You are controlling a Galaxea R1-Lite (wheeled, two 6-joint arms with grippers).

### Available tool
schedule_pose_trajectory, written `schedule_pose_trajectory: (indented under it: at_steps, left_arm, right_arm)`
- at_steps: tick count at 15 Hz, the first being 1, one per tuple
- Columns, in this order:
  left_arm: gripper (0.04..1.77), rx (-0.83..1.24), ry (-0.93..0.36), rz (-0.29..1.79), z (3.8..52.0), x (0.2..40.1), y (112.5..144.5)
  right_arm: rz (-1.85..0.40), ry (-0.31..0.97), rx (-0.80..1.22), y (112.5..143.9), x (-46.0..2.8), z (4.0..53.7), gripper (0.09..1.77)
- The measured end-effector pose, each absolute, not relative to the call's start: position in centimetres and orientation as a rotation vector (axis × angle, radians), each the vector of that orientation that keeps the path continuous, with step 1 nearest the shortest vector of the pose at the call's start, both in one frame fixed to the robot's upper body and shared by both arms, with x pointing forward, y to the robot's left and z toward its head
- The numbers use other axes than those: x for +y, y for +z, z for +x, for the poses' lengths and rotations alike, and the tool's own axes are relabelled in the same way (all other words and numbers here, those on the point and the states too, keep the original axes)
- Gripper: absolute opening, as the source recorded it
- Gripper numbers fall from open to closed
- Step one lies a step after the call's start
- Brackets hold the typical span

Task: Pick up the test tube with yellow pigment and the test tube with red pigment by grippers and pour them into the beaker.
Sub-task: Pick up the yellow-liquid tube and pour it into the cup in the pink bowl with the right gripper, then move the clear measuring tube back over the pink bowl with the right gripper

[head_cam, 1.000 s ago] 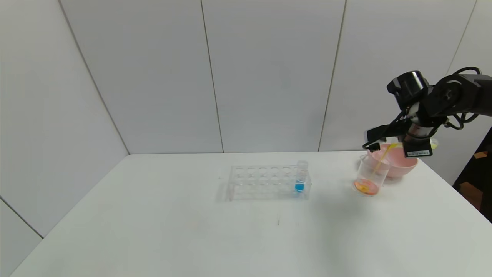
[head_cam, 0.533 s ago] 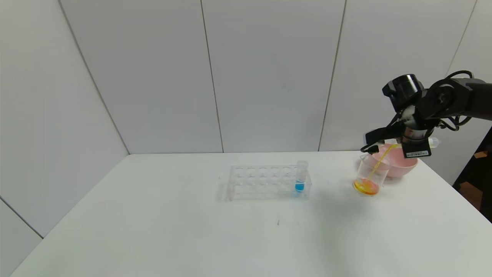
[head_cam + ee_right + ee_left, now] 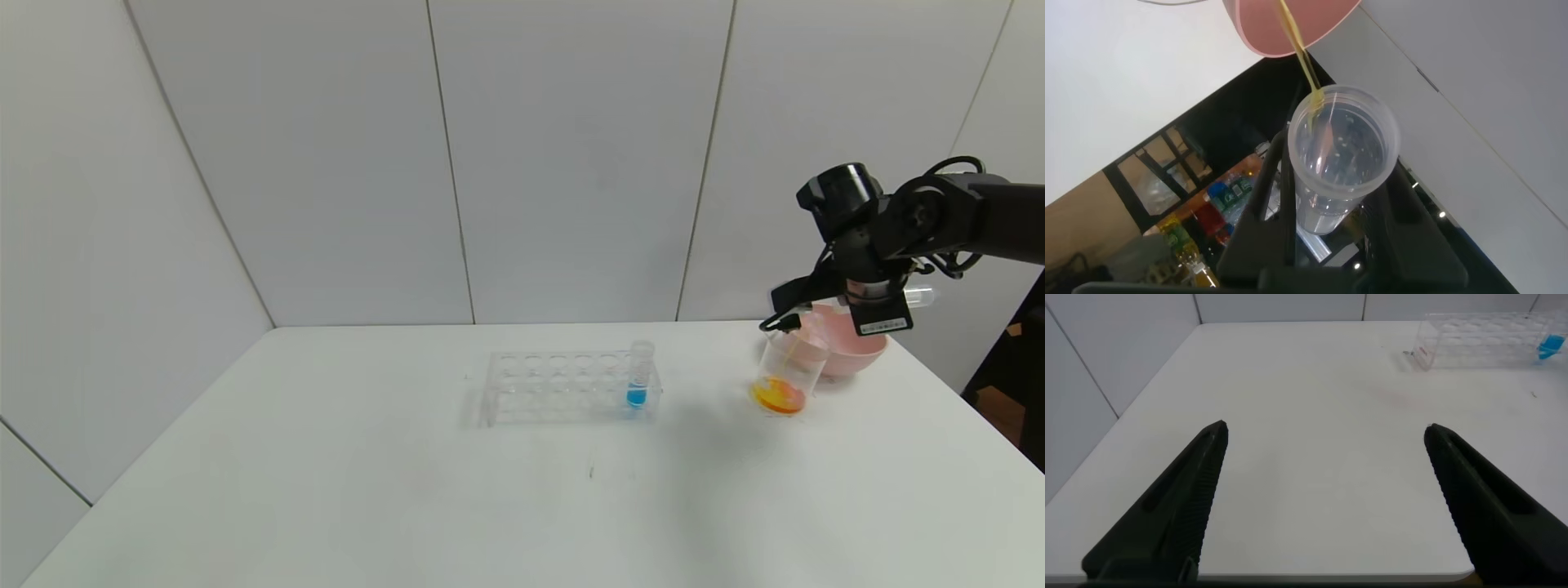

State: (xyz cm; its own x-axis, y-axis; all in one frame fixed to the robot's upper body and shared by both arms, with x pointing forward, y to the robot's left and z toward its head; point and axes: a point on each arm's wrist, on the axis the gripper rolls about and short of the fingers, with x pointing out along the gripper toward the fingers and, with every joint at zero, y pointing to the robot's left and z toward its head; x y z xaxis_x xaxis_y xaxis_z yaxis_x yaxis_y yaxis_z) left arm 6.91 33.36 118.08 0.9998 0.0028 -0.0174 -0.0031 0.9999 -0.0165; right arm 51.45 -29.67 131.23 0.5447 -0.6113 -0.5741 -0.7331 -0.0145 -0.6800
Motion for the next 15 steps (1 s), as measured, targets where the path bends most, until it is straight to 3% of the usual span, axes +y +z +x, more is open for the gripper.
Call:
schedule_pose_trajectory:
  at_steps: [15]
  left_arm:
    - [1.72, 0.017, 0.003, -0.017, 6.91, 33.36, 118.08]
  right_arm:
    - [-1.759, 0.115, 1.139, 131.99, -28.91, 51.03, 0.52]
